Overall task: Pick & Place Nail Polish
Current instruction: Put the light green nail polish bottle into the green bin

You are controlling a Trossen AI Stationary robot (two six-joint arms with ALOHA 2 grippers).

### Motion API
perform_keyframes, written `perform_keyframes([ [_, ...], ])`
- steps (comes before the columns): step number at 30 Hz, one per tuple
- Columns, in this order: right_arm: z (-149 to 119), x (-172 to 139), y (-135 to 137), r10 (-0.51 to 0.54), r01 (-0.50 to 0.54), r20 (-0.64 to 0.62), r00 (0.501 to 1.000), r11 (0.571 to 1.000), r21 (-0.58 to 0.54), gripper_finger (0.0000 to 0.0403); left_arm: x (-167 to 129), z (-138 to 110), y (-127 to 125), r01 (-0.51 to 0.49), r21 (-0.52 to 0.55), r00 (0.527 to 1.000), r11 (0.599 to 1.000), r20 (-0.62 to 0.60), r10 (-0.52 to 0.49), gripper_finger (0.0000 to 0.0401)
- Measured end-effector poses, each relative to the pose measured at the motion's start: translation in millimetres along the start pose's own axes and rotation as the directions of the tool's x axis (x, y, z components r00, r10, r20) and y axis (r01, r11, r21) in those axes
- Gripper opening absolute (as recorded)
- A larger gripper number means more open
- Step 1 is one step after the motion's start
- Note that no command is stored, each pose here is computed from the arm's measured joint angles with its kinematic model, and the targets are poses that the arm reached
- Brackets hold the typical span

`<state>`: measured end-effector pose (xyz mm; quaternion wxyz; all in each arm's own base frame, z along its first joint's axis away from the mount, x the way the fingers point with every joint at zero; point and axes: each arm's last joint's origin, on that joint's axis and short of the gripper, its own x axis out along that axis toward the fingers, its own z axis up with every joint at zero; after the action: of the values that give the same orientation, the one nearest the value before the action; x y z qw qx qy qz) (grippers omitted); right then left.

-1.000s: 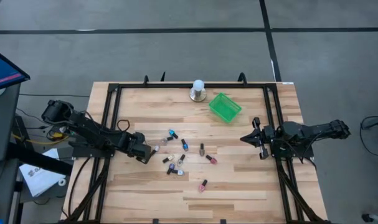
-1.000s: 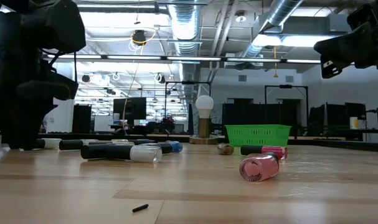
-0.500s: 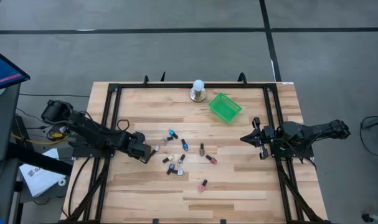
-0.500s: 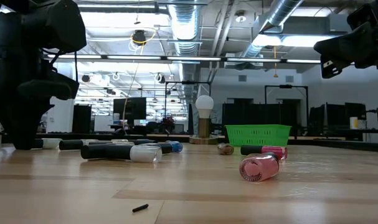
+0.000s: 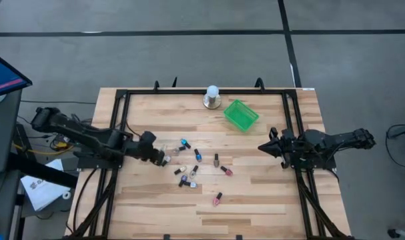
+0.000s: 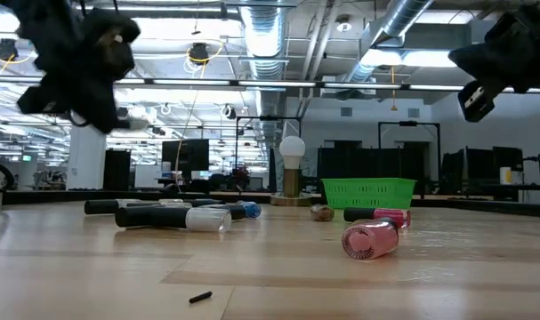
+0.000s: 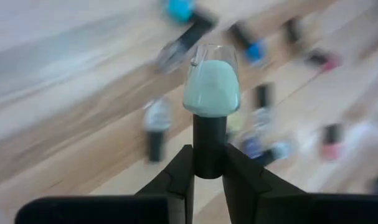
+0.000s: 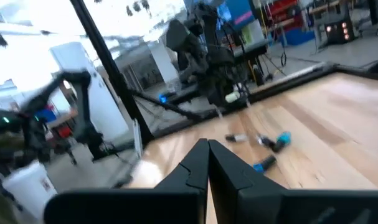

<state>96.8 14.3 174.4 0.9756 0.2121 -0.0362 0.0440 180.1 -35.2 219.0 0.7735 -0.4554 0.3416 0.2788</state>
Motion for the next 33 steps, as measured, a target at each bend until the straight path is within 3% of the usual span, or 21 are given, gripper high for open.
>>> perform_keyframes([
  [8,10,-1,3,0.031,-0.033,0.103,0.994,0.999,0.013,0.0,4,44,-23,0.261,0.031,0.95,0.965,0.168,-0.262,0.0047],
  [16,12,-1,4,0.04,-0.042,0.125,0.991,0.999,0.014,0.0,38,93,-32,0.407,0.076,0.876,0.91,0.251,-0.412,0.0047],
  [24,12,-1,4,0.04,-0.042,0.125,0.991,0.999,0.014,0.0,67,153,-68,0.4,0.264,0.866,0.877,0.204,-0.457,0.0047],
  [33,12,-1,4,0.037,-0.039,0.121,0.992,0.999,0.014,0.0,103,206,-100,0.34,0.411,0.856,0.846,0.237,-0.459,0.0047],
])
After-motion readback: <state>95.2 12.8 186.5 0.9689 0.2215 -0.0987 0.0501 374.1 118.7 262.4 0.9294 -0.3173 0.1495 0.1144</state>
